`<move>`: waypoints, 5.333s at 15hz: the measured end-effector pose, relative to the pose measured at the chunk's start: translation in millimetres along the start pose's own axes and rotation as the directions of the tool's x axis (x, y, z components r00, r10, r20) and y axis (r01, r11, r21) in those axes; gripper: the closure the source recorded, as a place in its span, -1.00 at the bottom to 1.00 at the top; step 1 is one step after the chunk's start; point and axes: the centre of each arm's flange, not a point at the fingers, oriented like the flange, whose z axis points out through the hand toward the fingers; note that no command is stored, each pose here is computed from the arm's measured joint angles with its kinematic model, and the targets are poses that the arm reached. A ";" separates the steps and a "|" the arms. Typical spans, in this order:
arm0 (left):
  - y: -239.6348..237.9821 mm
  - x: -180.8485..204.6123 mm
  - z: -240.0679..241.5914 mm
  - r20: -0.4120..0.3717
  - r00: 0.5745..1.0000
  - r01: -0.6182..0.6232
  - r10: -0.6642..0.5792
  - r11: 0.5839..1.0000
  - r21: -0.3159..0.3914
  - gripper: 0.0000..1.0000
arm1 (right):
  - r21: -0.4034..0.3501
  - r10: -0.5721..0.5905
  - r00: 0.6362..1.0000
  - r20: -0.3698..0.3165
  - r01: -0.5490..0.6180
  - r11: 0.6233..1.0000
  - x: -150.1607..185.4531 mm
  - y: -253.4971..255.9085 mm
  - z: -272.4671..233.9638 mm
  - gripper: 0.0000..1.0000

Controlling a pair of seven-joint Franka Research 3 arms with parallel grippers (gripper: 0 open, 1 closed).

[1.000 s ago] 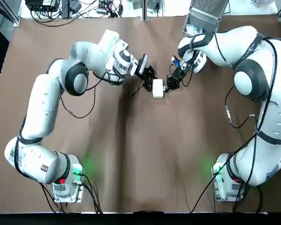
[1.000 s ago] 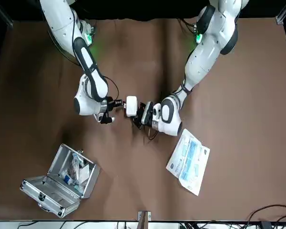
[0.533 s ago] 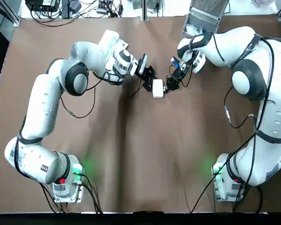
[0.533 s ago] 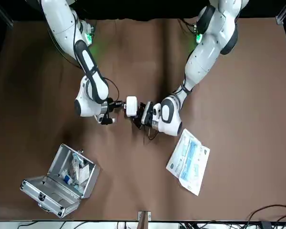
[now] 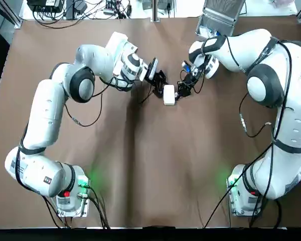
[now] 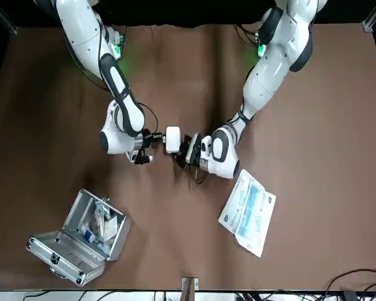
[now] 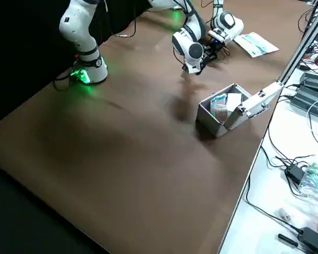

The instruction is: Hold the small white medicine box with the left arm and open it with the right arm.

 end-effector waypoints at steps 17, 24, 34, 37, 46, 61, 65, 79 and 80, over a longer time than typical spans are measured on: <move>2.6 -9.1 -0.4 -0.050 0.998 0.049 -0.049 0.999 0.013 0.15 | 0.020 0.046 0.999 0.029 -0.047 0.999 1.9 -5.2 -4.4 0.98; 3.1 -10.6 -0.6 -0.059 0.997 0.054 -0.053 0.998 0.014 0.15 | 0.041 0.071 0.996 0.056 -0.074 0.996 4.2 -16.3 -9.6 0.98; 3.4 -12.2 -1.9 -0.064 0.997 0.050 -0.049 0.999 0.012 0.15 | 0.058 0.105 0.992 0.070 -0.109 0.992 4.1 -41.3 -16.0 0.98; 3.6 -12.5 -2.2 -0.065 0.997 0.050 -0.049 0.999 0.011 0.15 | 0.066 0.108 0.991 0.082 -0.114 0.991 2.1 -56.5 -17.6 0.98; 3.6 -12.6 -2.2 -0.065 0.997 0.048 -0.047 0.999 0.011 0.09 | 0.067 0.109 0.990 0.090 -0.115 0.991 -0.6 -77.2 -11.4 0.98; 2.8 -15.0 -5.7 -0.066 0.997 0.052 -0.050 0.999 0.014 -0.53 | 0.078 0.104 0.991 0.081 -0.110 0.991 -2.3 -89.4 -4.5 0.98; -1.6 -19.9 -19.1 -0.073 0.996 0.057 -0.055 0.998 0.024 -0.77 | 0.084 0.102 0.991 0.083 -0.109 0.991 -3.8 -94.0 -1.8 0.98; -24.1 5.4 -125.4 -0.069 0.993 0.088 -0.098 0.987 -0.133 -0.98 | 0.097 0.105 0.992 0.067 -0.111 0.989 -5.5 -106.5 3.8 0.98; -25.7 11.8 -143.4 -0.045 0.993 0.103 -0.112 0.982 -0.156 -0.98 | 0.099 0.103 0.993 0.062 -0.109 0.989 -8.2 -111.7 9.6 0.98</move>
